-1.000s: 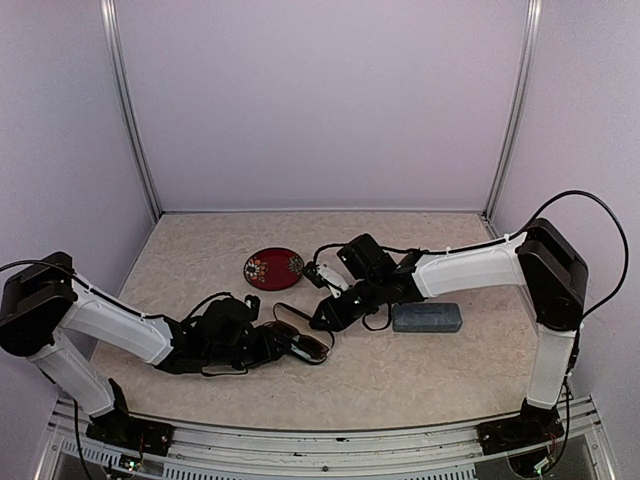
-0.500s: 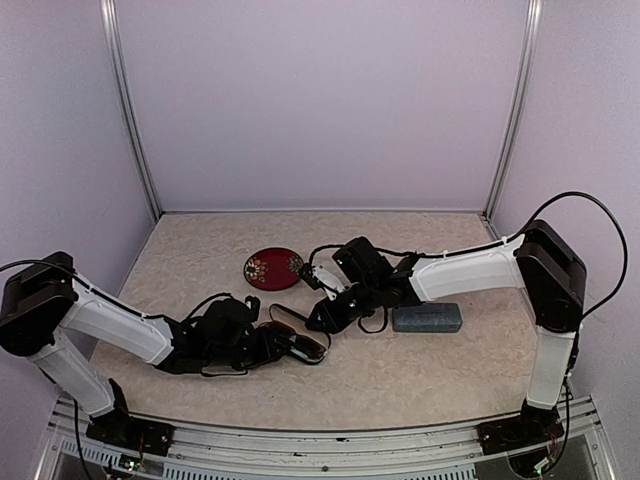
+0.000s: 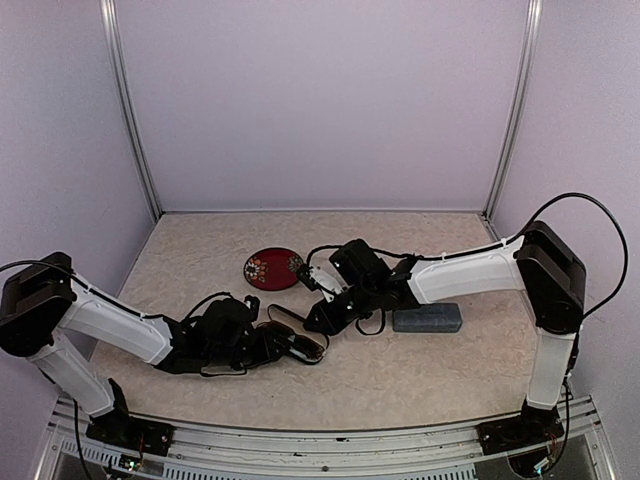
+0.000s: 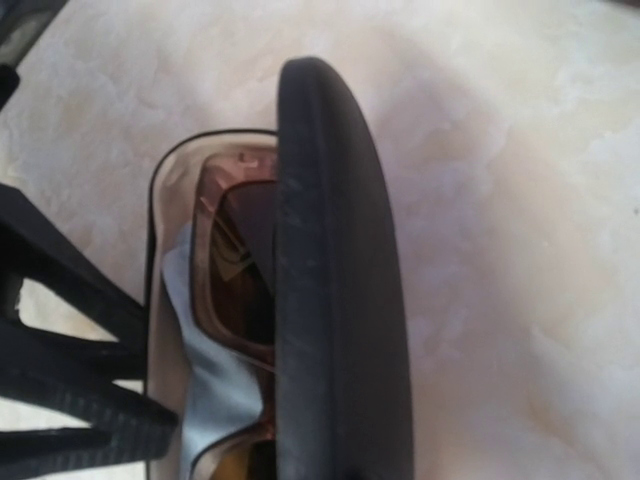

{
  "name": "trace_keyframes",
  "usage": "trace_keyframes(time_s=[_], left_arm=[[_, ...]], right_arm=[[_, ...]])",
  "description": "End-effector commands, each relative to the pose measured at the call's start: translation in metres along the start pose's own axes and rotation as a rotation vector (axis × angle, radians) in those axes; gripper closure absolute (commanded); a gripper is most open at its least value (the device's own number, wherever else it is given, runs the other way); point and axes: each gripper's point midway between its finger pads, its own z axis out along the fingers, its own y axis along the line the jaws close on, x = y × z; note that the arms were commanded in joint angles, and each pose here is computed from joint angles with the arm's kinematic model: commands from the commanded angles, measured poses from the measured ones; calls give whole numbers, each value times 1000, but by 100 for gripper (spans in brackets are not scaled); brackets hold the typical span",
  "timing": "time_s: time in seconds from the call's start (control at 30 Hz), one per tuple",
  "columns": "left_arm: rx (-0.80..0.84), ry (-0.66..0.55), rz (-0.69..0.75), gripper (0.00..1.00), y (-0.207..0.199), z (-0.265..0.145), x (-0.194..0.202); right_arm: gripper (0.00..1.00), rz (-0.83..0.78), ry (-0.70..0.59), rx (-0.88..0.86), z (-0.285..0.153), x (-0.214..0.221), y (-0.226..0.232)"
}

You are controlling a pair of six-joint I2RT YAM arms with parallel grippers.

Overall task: Organize the sunglasses
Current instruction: Close the case with sunglasses at the center of the board.

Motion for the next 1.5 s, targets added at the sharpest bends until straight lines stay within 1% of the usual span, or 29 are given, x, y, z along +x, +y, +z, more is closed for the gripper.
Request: trace_keyframes(time_s=[0.0,0.77,1.47], left_arm=[[181,-135,16,66,-56,-9,-40],[209,-157,15,65,-62,-11,-48],[281,-215,41,63,-78,-24,-63]], right_arm=[[85,-32,233,-310,24,79,94],[83,-42,261,-388,25,96,121],[82,-35,283,-396,28,108,128]])
